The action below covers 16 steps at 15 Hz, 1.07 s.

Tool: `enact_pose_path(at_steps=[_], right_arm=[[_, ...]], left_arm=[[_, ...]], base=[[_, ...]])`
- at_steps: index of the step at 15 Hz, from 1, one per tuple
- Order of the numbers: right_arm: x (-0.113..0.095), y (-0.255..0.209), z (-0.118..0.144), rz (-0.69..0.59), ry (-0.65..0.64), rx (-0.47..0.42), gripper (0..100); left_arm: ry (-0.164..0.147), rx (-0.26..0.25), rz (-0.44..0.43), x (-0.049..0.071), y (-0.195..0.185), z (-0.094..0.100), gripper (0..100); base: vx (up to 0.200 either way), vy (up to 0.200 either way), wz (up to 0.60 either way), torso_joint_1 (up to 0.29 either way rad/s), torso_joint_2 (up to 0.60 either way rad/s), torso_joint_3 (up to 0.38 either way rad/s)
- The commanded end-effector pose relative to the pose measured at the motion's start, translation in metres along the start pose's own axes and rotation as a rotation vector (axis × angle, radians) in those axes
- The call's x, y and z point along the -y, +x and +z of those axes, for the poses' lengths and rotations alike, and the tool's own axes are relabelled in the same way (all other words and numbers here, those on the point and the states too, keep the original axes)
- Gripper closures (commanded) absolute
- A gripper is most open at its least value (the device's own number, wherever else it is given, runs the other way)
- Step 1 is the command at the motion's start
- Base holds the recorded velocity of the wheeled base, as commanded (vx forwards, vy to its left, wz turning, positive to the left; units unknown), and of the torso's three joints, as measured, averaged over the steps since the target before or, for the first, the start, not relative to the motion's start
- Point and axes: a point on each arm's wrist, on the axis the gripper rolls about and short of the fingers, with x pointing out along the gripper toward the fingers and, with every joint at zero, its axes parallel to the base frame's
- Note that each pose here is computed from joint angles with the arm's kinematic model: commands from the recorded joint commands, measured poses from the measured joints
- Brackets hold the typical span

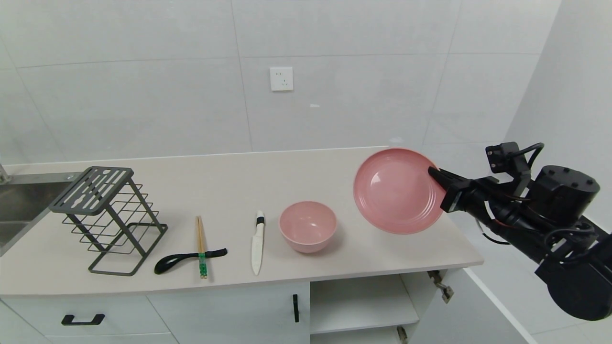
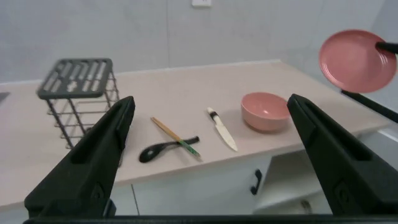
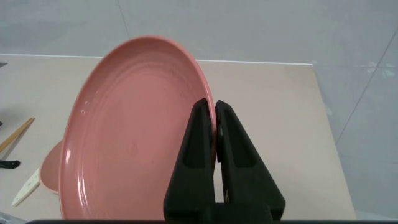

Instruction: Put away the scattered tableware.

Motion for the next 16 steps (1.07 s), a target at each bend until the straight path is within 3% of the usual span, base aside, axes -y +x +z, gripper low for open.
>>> enact_pose_path(at_steps=[1,5,7,9,10,12,15,16], right_arm=[[-0.001,-0.003,0.007,0.003,-0.004,0.021,100],[0.002,-0.006,0.013,-0.008,-0.007,0.040,100],[0.008,-0.008,0.012,-0.028,-0.008,0.036,100],[0.010,-0.009,0.013,-0.037,-0.009,0.037,100],[0.010,-0.009,0.013,-0.037,-0.011,0.038,100],[0.010,-0.009,0.013,-0.037,-0.011,0.038,100],[0.011,-0.009,0.014,-0.039,-0.010,0.041,100],[0.014,-0.010,0.016,-0.052,-0.011,0.047,100]], left_arm=[[-0.036,-0.166,-0.096,-0.004,0.029,0.004,0],[-0.039,-0.226,-0.118,-0.004,0.049,0.016,0],[-0.019,-0.269,-0.160,-0.004,0.065,0.024,0],[0.069,-0.273,-0.200,-0.003,0.078,0.026,0],[0.129,-0.244,-0.229,-0.003,0.084,0.029,0],[0.215,-0.216,-0.242,-0.003,0.094,0.032,0],[0.231,-0.234,-0.251,-0.003,0.100,0.030,0],[0.222,-0.282,-0.274,-0.002,0.116,0.029,0]], base=[[0.000,0.000,0.00,0.000,0.00,0.000],[0.000,0.000,0.00,0.000,0.00,0.000],[0.000,0.000,0.00,0.000,0.00,0.000],[0.000,0.000,0.00,0.000,0.00,0.000],[0.000,0.000,0.00,0.000,0.00,0.000],[0.000,0.000,0.00,0.000,0.00,0.000],[0.000,0.000,0.00,0.000,0.00,0.000],[0.000,0.000,0.00,0.000,0.00,0.000]])
